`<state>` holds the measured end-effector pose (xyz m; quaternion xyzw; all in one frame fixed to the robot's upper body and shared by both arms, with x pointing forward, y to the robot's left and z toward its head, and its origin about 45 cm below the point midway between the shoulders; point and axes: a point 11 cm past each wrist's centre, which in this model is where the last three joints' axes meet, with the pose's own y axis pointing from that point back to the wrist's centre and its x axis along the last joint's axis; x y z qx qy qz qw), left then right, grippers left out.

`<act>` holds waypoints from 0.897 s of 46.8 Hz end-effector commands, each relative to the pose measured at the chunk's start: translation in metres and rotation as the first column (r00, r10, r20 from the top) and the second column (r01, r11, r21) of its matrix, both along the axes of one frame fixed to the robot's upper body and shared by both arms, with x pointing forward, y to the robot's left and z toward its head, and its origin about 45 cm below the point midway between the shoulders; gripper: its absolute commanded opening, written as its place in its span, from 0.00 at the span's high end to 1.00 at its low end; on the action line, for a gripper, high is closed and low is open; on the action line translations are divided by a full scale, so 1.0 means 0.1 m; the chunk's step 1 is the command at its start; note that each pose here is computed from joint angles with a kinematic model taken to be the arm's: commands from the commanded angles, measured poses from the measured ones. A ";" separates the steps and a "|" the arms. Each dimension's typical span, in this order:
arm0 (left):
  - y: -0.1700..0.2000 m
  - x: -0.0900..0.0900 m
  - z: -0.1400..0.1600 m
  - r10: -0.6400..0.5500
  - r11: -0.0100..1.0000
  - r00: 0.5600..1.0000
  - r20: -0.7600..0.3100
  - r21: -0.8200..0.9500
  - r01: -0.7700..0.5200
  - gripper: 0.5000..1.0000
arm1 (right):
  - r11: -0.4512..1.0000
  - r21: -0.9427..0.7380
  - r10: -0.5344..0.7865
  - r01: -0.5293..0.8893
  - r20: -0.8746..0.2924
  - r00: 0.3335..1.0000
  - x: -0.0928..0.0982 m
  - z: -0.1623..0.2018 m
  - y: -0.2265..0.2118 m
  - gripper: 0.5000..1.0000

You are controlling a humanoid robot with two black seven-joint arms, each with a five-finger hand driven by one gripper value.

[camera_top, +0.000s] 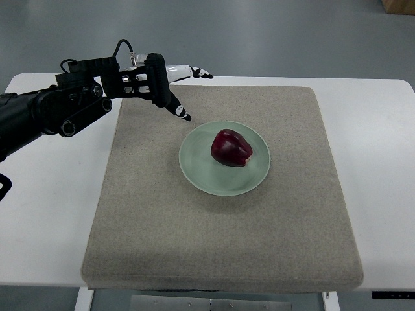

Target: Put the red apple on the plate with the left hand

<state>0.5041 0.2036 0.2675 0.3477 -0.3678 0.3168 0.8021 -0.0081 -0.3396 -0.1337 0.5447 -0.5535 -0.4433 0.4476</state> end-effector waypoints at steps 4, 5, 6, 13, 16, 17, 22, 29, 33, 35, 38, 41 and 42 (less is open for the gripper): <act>0.23 0.13 0.11 0.149 0.979 0.989 0.023 -0.143 -0.145 0.01 | 1.000 0.000 0.000 0.000 0.000 1.000 0.00 0.00 0.00 0.07; 0.26 0.14 0.13 0.172 0.972 0.985 0.020 -0.168 -0.166 0.01 | 1.000 0.000 0.000 0.000 0.000 1.000 0.00 0.00 0.00 0.07; 0.30 0.16 0.14 0.195 0.963 0.981 0.017 -0.194 -0.188 0.01 | 1.000 0.001 0.000 0.000 0.000 1.000 0.00 0.00 0.00 0.07; 0.45 0.26 0.26 0.348 0.849 0.936 -0.045 -0.409 -0.335 0.01 | 1.000 0.000 0.000 0.000 0.000 1.000 0.00 0.00 0.00 0.07; 0.49 0.31 0.28 0.406 0.777 0.910 -0.086 -0.491 -0.394 0.01 | 1.000 0.000 0.000 0.000 0.000 1.000 0.00 0.00 0.00 0.07; 0.51 0.32 0.27 0.424 0.751 0.900 -0.103 -0.515 -0.413 0.01 | 1.000 0.000 0.000 0.000 0.000 1.000 0.00 0.00 0.00 0.07; 0.67 0.38 0.30 0.506 0.577 0.835 -0.215 -0.636 -0.513 0.01 | 1.000 0.000 0.000 0.000 0.000 1.000 0.00 0.00 0.00 0.07; 0.86 0.40 0.21 0.552 0.329 0.728 -0.408 -0.695 -0.639 0.01 | 1.000 0.000 0.000 0.000 0.000 1.000 0.00 0.00 0.00 0.07; 0.90 0.40 0.17 0.545 0.254 0.705 -0.454 -0.711 -0.655 0.01 | 1.000 0.000 0.000 0.000 0.000 1.000 0.00 0.00 0.00 0.07; 0.89 0.40 0.14 0.532 0.235 0.703 -0.472 -0.716 -0.658 0.01 | 1.000 0.000 0.000 0.000 0.000 1.000 0.00 0.00 0.00 0.07; 0.86 0.39 0.12 0.486 0.219 0.719 -0.496 -0.728 -0.650 0.01 | 1.000 0.000 0.000 0.000 0.000 1.000 0.00 0.00 0.00 0.07; 0.90 0.39 0.12 0.445 0.176 0.727 -0.522 -0.745 -0.643 0.01 | 1.000 0.000 0.000 0.000 0.000 1.000 0.00 0.00 0.00 0.07; 0.90 0.39 0.12 0.431 0.161 0.730 -0.530 -0.751 -0.640 0.01 | 1.000 0.000 0.000 0.000 0.000 1.000 0.00 0.00 0.00 0.07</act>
